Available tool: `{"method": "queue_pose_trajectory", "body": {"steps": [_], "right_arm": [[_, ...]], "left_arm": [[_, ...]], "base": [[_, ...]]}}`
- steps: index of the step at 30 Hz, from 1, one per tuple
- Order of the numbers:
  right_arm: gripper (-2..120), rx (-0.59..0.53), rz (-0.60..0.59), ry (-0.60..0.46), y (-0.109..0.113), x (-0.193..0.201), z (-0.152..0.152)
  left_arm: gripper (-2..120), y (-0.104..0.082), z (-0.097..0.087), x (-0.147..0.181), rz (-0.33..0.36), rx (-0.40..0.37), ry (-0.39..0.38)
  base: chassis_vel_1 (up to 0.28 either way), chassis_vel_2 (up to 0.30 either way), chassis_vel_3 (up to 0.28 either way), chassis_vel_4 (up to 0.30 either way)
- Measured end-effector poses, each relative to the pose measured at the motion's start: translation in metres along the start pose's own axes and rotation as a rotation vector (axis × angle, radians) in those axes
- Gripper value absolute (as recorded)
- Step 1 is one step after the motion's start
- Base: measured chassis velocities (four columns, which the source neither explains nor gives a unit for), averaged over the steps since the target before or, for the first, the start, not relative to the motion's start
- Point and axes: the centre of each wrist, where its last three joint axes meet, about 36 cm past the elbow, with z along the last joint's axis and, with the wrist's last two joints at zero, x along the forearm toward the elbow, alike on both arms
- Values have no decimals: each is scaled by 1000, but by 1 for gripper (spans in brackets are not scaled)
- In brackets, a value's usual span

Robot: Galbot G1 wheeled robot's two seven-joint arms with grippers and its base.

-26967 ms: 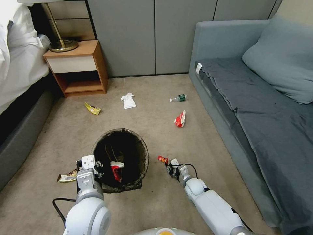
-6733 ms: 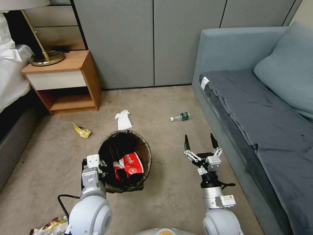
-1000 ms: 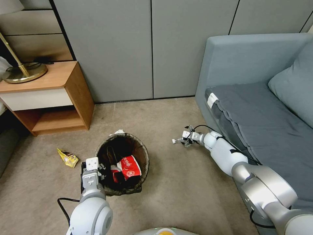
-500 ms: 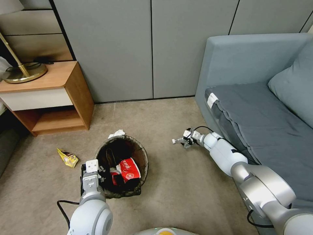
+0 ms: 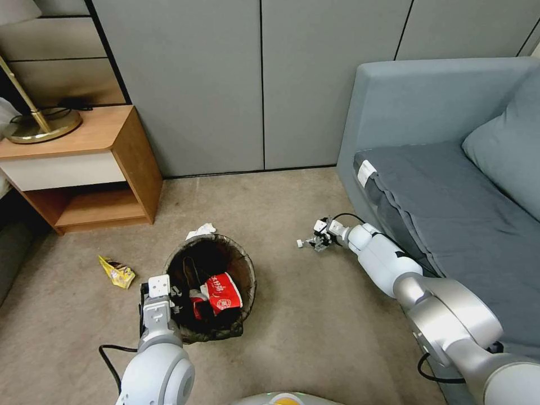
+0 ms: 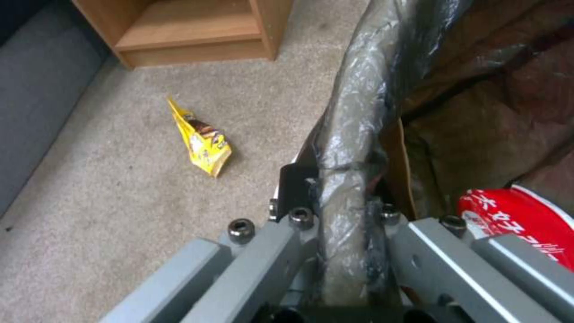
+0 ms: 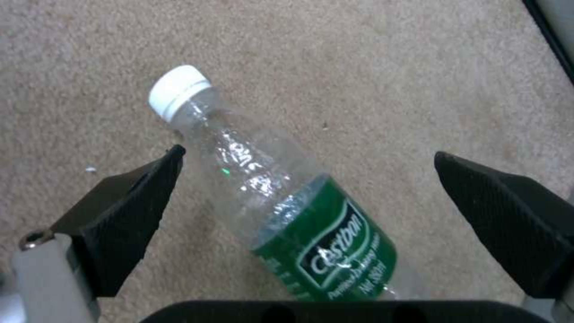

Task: Pick up the trash bin, then pick up the garbage from the floor and place it into the trash bin.

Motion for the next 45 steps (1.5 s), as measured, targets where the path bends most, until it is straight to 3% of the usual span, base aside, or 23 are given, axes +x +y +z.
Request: {"method": "queue_pose_trajectory", "body": {"steps": [7,45], "right_arm": [[100,-28,-15,6,12,-3,7],[100,-124,18,23,25,-8,7]], "left_arm": [[0,-2,-1,-5,8,-4,2],[0,-10,0,-13,13,-18,-1]], "base": [[0,0,0,0],[0,0,0,0]]}}
